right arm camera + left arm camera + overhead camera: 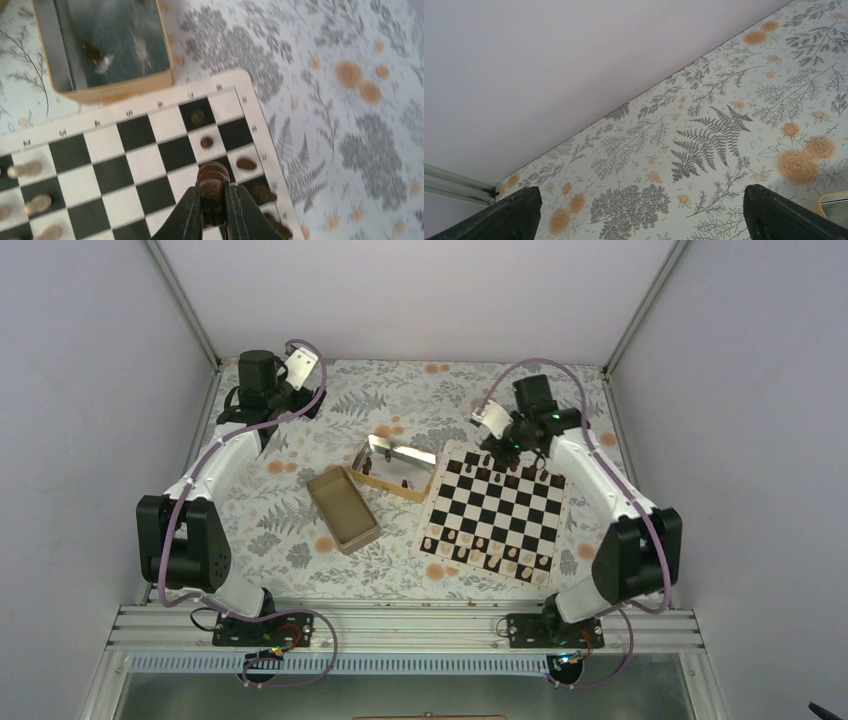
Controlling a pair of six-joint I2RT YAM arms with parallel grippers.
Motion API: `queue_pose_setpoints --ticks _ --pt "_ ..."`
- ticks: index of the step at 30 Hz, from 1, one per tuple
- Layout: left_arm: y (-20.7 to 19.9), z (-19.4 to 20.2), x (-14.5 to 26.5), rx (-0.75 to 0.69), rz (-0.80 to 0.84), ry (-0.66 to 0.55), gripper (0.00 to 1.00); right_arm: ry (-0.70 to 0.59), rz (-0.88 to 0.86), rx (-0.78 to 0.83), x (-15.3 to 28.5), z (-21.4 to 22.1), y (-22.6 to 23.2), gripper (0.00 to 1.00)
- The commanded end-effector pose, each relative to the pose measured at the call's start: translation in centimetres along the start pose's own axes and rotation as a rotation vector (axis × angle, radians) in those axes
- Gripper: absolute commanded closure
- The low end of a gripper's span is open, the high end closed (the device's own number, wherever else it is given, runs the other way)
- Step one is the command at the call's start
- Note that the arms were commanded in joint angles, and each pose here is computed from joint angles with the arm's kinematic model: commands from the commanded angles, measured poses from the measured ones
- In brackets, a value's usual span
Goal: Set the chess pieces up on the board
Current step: Place the chess piece on the chessboard.
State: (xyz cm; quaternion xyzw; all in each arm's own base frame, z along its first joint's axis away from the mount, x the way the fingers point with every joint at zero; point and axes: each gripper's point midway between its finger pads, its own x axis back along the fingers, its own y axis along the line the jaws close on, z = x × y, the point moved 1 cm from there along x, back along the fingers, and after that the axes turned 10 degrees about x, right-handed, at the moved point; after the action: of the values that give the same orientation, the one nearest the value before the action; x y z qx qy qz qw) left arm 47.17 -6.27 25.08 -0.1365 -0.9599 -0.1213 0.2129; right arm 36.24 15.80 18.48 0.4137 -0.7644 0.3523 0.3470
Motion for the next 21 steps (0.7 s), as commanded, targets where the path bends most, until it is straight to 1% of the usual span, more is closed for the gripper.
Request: queue_pose_setpoints --ticks 1,7,12,21 --pt "0.2 -1.6 0.8 -0.010 -0.006 -0.045 0.00 0.023 0.048 -0.093 2.1 3.9 -0.3 0.92" --pt "-0.1 -1.5 0.6 -0.005 0.009 -0.042 0.00 0.096 0.076 -0.206 3.0 10.4 -0.4 0.91" --pt "-0.1 -1.5 0.7 -0.003 0.011 -0.043 0.00 0.142 0.093 -0.275 3.2 14.6 -0.6 0.91" --pt "-0.2 -1.2 0.4 -0.004 0.014 -0.038 0.00 0.200 0.062 -0.344 1.9 19.1 0.2 0.90"
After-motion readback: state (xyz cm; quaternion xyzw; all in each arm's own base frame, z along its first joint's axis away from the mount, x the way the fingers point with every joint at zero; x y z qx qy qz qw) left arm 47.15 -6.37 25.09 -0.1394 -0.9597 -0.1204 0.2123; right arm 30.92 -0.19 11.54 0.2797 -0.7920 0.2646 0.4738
